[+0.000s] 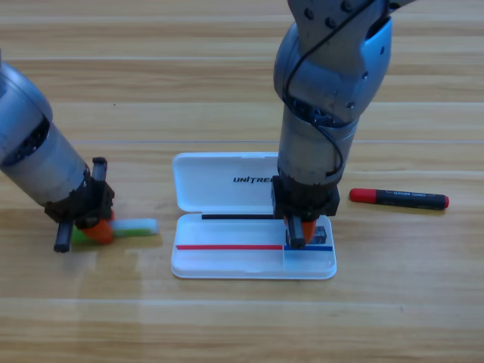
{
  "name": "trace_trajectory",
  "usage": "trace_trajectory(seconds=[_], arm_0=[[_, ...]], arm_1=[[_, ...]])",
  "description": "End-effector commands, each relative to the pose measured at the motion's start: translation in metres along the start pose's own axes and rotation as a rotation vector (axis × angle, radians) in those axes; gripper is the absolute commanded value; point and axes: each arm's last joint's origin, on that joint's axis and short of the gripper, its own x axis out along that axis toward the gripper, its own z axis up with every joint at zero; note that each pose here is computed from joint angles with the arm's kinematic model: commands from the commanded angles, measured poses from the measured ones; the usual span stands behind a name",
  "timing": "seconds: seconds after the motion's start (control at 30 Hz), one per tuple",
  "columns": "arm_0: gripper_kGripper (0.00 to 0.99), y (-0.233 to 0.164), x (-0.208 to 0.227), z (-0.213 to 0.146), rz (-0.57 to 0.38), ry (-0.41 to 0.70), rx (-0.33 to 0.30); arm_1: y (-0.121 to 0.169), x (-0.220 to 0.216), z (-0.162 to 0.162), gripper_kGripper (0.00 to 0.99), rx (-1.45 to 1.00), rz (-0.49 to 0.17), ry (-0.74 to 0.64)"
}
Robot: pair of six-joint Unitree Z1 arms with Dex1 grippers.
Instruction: Clean up eraser and pencils
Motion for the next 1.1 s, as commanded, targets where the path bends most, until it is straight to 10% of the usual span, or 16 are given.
trace_trajectory(seconds=[0.03,1.1], arm_0=[[0.000,-0.009,0.011,0.000,-0.051,0.045,0.036],[0.000,-0.008,0.008,0.000,-0.056,0.048,0.043]], arm_1=[[-0.009,0.039,-0.009,0.000,0.016,0.058,0.091],[-0.002,0.023,-0.017,0.000,0.023,0.058,0.077]])
